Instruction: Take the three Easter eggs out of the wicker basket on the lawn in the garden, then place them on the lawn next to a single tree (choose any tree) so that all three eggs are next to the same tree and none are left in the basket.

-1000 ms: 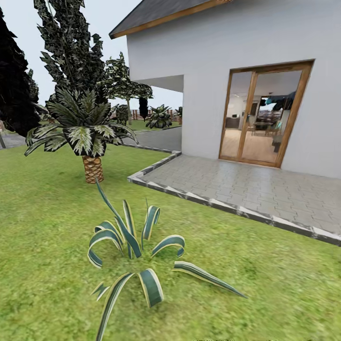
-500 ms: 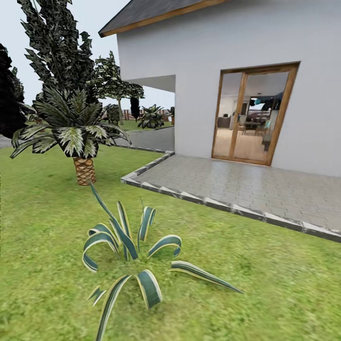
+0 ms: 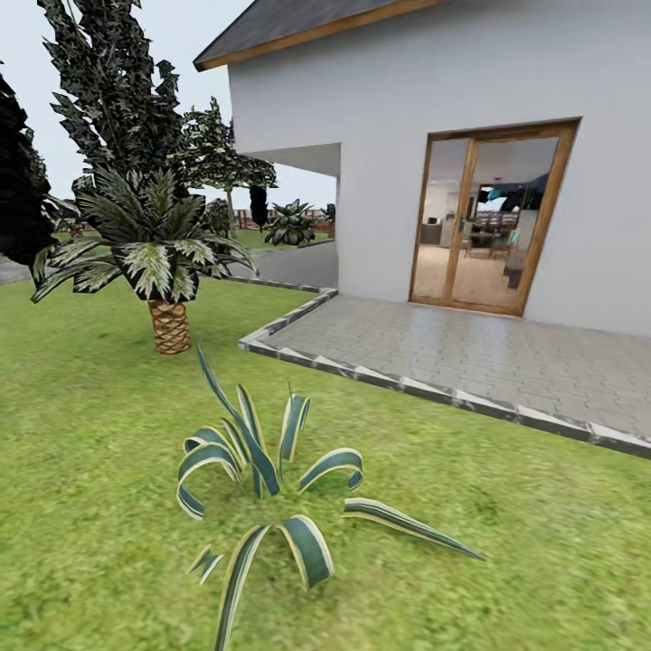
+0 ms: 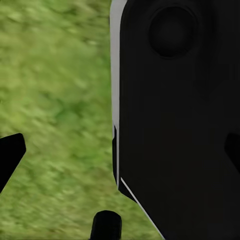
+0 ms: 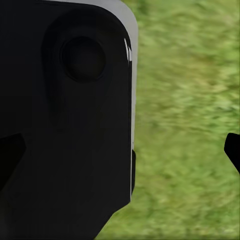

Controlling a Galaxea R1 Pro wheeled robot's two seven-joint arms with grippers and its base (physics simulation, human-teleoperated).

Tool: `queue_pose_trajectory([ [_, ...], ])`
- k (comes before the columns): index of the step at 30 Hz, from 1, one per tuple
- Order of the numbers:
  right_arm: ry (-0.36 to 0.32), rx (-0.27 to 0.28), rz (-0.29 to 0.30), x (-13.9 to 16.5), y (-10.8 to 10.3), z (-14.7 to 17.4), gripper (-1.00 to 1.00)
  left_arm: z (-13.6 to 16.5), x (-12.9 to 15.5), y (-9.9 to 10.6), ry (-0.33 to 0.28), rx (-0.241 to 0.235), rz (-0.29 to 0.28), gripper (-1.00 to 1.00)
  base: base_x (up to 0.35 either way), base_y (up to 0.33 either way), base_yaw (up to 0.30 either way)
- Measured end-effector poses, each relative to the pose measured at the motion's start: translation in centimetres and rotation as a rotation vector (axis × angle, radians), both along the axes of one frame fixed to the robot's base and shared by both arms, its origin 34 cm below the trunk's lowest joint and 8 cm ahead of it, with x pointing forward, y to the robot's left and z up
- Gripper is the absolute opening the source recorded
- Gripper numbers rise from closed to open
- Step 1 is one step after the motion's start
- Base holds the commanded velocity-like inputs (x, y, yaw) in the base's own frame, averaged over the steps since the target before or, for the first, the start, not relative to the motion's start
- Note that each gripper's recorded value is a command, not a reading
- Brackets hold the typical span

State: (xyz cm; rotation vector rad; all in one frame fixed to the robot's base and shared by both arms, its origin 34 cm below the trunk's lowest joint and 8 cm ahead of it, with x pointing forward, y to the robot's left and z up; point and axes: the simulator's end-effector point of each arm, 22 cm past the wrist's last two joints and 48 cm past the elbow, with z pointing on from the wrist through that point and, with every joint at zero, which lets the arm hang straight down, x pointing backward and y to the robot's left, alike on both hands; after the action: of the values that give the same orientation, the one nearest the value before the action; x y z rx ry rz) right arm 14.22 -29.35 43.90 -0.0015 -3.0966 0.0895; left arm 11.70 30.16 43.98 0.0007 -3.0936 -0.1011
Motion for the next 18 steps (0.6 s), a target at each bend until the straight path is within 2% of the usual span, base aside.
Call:
queue_pose_trajectory([
  [5,0.0,0.0,0.0,0.0,0.0,0.0,1.0,0.0,-0.01,-0.03,0.0,0.0,0.0,1.0,0.0,0.008,-0.043],
  [15,-0.001,0.001,0.0,0.01,0.05,0.0,1.0,0.0,-0.01,-0.02,0.001,0.0,-0.001,1.0,0.0,0.0,-0.25],
  [18,-0.001,0.0,0.0,0.01,0.01,0.0,1.0,0.0,-0.01,-0.02,0.0,-0.001,-0.001,1.0,0.0,0.01,-0.151],
])
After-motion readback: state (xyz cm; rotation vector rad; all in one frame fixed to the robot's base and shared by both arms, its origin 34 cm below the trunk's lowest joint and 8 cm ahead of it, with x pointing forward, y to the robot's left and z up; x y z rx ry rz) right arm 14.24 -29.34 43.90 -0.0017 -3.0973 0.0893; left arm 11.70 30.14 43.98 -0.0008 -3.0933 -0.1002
